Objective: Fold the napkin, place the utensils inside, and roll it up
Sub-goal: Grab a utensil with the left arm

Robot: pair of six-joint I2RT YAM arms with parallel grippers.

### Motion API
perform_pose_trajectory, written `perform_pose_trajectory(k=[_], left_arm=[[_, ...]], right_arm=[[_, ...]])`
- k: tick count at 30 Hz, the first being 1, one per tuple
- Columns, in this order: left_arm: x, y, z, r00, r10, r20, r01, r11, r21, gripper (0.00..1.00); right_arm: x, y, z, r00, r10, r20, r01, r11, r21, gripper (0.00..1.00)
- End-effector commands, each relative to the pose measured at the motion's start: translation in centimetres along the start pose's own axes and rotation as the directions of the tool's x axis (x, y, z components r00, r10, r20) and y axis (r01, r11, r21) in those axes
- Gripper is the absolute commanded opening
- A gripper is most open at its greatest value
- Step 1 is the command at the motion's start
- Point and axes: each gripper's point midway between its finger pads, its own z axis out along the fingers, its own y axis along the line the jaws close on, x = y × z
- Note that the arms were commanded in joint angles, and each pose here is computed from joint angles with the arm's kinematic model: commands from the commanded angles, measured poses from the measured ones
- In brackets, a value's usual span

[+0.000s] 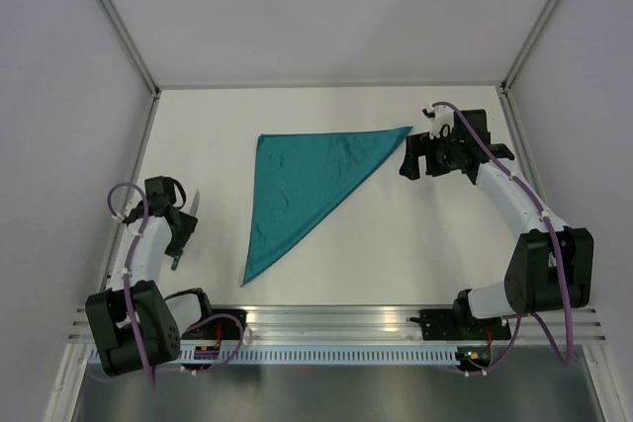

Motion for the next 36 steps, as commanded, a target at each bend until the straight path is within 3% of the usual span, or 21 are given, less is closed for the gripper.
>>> perform_pose_trajectory(k=[1, 7, 10, 16, 23, 26, 36], left_arm=[[0.7, 1.3, -0.1, 0.985, -0.173, 0.013, 0.174, 0.984, -0.047, 0.65], [-1.3, 0.8, -0.5, 0.994, -0.098, 0.054, 0.102, 0.992, -0.075, 0.68], [-2.4, 0.1, -0.3, 0.998, 0.028, 0.051, -0.023, 0.996, -0.092, 0.69], [-4.6, -1.2, -0.3, 0.962, 0.259, 0.086, -0.254, 0.965, -0.067, 0.71], [-3.0, -3.0, 1.6, 0.906, 0.42, -0.043, -0.421, 0.907, -0.004, 0.68], [-2.0, -3.0, 2.6, 0.886, 0.45, -0.109, -0.453, 0.892, 0.001, 0.65], [-1.3, -2.9, 3.7, 0.865, 0.474, -0.164, -0.485, 0.874, -0.033, 0.64]], right_arm=[[-0.5, -0.2, -0.2, 1.0, -0.021, 0.018, 0.021, 1.0, 0.018, 0.96], [-0.5, -0.2, -0.3, 0.999, -0.025, 0.02, 0.025, 1.0, 0.018, 0.96], [-0.3, -0.3, -0.2, 1.0, -0.021, 0.013, 0.021, 1.0, 0.02, 0.96], [-0.2, -0.3, 0.0, 1.0, -0.02, 0.007, 0.02, 1.0, 0.019, 0.97], [-0.3, -0.4, -0.1, 1.0, -0.021, 0.009, 0.021, 0.999, 0.025, 0.96], [-0.2, -0.4, 0.1, 1.0, -0.017, 0.004, 0.017, 1.0, 0.023, 0.96], [0.1, -0.6, 0.2, 1.0, -0.011, -0.005, 0.011, 0.999, 0.031, 0.96]])
